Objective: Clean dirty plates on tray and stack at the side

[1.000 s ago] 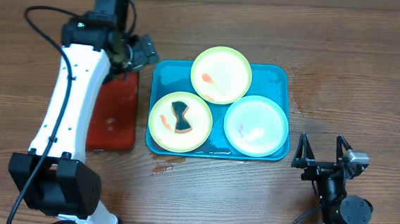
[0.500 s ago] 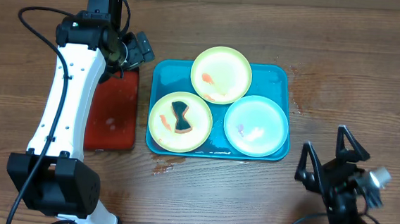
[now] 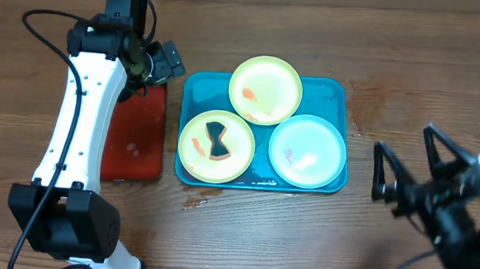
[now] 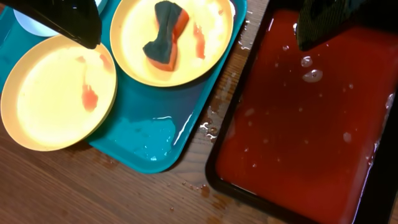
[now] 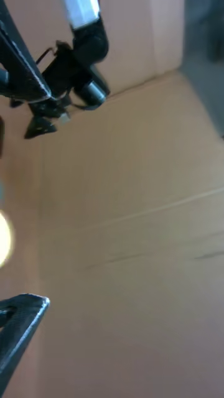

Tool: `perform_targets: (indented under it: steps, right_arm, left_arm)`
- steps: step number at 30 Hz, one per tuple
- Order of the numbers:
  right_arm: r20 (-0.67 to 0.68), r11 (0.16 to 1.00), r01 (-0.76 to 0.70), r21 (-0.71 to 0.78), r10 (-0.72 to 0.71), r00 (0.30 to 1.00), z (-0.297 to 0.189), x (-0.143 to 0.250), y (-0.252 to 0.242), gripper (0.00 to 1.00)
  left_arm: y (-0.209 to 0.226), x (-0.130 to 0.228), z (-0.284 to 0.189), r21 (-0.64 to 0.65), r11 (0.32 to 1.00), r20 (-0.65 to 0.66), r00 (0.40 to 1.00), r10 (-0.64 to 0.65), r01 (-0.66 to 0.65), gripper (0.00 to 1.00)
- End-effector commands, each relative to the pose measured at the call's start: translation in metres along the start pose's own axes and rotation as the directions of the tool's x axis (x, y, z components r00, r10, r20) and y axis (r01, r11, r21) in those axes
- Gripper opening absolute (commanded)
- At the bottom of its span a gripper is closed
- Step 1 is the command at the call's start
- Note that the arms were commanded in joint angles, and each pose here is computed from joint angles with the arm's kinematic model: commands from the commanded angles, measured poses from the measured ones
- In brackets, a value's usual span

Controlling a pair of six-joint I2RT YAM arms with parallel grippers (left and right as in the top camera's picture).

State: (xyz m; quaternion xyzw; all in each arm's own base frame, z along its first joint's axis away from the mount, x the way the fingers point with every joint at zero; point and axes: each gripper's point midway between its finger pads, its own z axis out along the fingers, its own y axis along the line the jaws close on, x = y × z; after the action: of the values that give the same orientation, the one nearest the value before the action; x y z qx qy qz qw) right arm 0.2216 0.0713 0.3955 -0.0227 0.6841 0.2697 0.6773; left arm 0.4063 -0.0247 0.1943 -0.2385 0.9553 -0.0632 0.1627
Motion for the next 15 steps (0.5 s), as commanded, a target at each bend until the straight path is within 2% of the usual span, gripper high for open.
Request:
perform_targets:
  steps: [1, 4, 5, 7, 10, 13, 15]
  right_arm:
    - [-0.193, 0.998, 0.025, 0.058, -0.014, 0.981, 0.042, -0.004, -0.015, 1.00]
    - [-0.365, 0.992, -0.098, 0.078, 0.120, 0.923, 0.086, 0.013, -0.028, 1.00]
    - [-0.452, 0.979, -0.196, 0.060, 0.201, 0.869, 0.100, 0.029, -0.025, 1.00]
    - [-0.542, 0.950, -0.310, 0.024, 0.273, 0.795, 0.120, 0.048, -0.020, 1.00]
    - [-0.641, 0.898, -0.430, -0.091, 0.278, 0.715, 0.151, 0.077, -0.007, 1.00]
    - [-0.702, 0.906, -0.421, -0.030, 0.281, 0.655, 0.179, 0.124, -0.011, 1.00]
    - [-0.734, 0.938, -0.334, 0.089, 0.288, 0.615, 0.193, 0.164, -0.022, 1.00]
  left_arm:
    - [0.000, -0.002, -0.004, 0.006, 1.000, 0.011, 1.000, 0.003, -0.003, 1.00]
    - [0.000, -0.002, -0.004, 0.004, 1.000, 0.008, 1.000, 0.003, -0.003, 1.00]
    - [0.000, -0.002, -0.004, 0.004, 1.000, 0.008, 1.000, 0.003, -0.003, 1.00]
    - [0.000, -0.002, -0.004, 0.004, 1.000, 0.008, 1.000, 0.003, -0.003, 1.00]
    - [0.000, -0.002, -0.004, 0.004, 1.000, 0.007, 1.000, 0.003, -0.003, 1.00]
    - [0.000, -0.002, -0.004, 0.004, 1.000, 0.008, 1.000, 0.003, -0.003, 1.00]
    - [0.000, -0.002, -0.004, 0.004, 1.000, 0.008, 1.000, 0.003, -0.003, 1.00]
